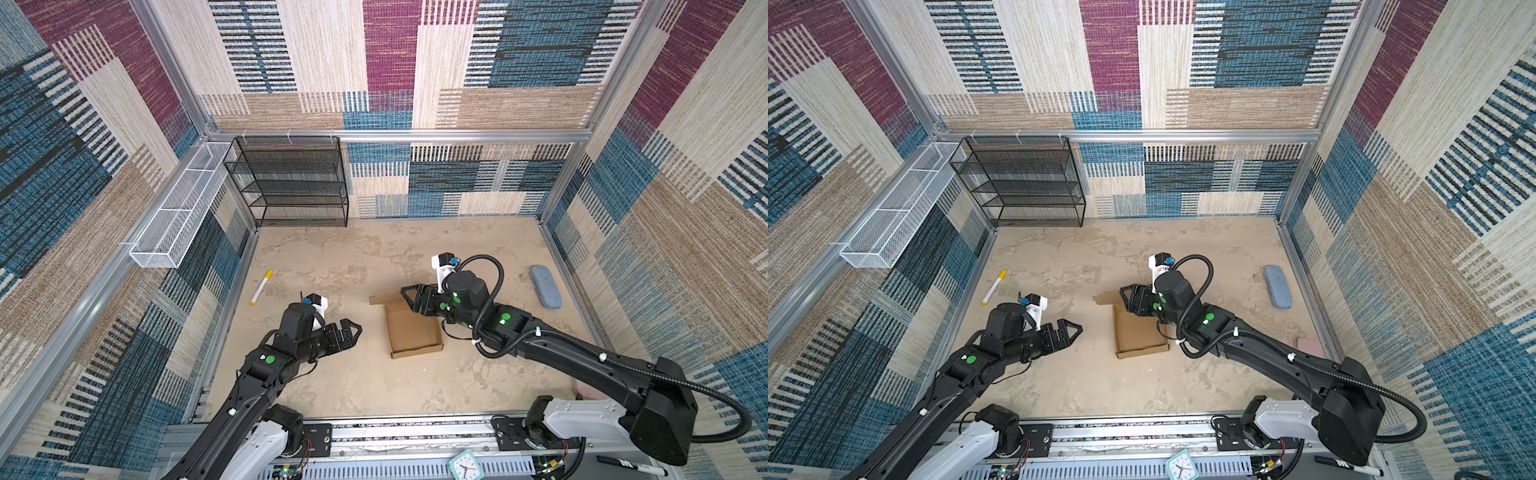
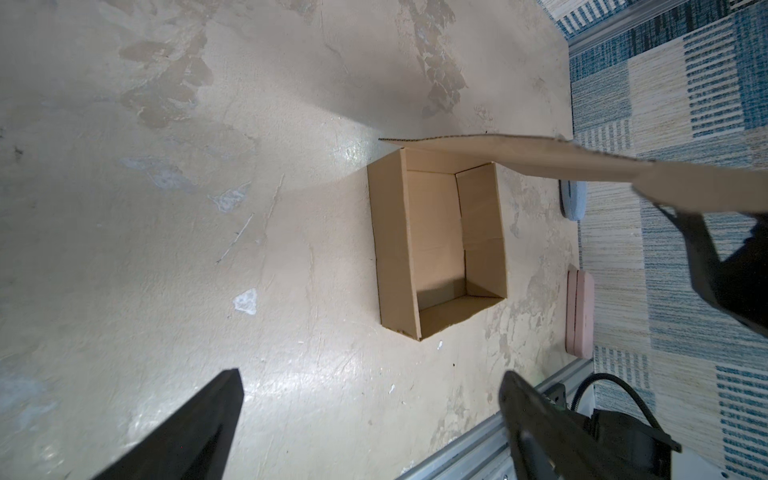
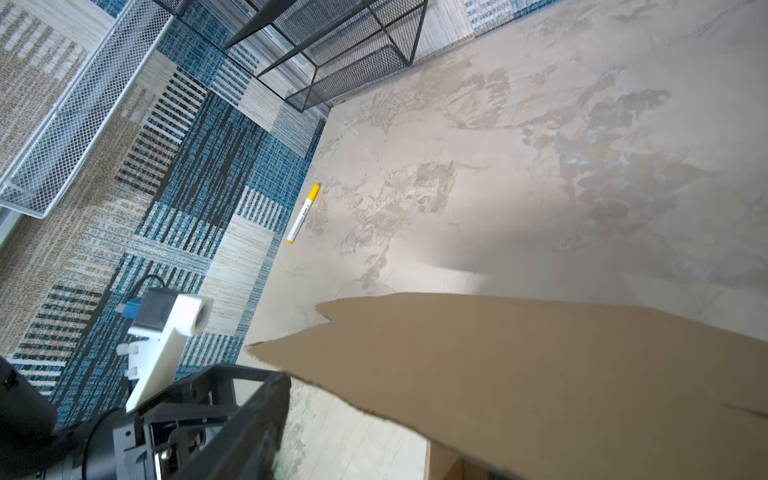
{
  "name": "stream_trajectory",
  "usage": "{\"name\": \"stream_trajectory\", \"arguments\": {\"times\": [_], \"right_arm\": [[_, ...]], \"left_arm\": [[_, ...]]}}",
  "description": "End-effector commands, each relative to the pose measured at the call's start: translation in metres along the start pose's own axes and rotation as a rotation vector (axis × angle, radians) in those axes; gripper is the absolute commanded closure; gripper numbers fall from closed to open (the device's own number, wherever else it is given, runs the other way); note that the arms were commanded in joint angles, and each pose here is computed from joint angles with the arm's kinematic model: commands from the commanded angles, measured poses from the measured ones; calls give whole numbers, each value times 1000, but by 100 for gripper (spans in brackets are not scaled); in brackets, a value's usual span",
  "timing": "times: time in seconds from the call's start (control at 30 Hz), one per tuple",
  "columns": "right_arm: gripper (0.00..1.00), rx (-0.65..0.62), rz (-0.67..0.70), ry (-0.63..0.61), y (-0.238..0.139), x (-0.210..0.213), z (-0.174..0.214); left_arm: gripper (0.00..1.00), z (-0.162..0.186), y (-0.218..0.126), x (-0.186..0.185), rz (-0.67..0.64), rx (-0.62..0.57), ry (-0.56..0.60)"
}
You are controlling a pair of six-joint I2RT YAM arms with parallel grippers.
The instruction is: Fold the paper box
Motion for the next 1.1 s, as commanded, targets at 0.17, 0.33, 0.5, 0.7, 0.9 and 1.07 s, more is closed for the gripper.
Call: {"name": "stream_trajectory", "arguments": {"times": [0.17, 0.33, 0.5, 0.7, 0.9, 1.07], "right_arm": [[27, 25, -35, -37, 22, -8, -19], [27, 32, -28, -44, 27, -16, -23], [26, 4, -4, -67, 29, -19, -33], [26, -3, 16, -56, 34, -25, -39], [26, -3, 19, -29, 37, -31, -47], [24, 0, 17, -34, 42, -31, -62]], "left_arm": [[1, -20, 6, -13, 49, -116, 153], [1, -33, -4, -28, 129, -278, 272], [1, -48, -1, -46, 117, -294, 597], [1, -60, 11, -61, 151, -254, 591], [1, -53, 19, -55, 141, -240, 662], [0, -52, 31, -63, 112, -211, 846]]}}
Point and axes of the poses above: each gripper's point midway between its finger pads, its own y axis out along the fingers, its own x axis along the line the jaws close on, z = x × y, the point moved 9 cm from there along -y, back along the fingers, and after that the axes turned 8 degrees about -y, right-handed, at the moved point
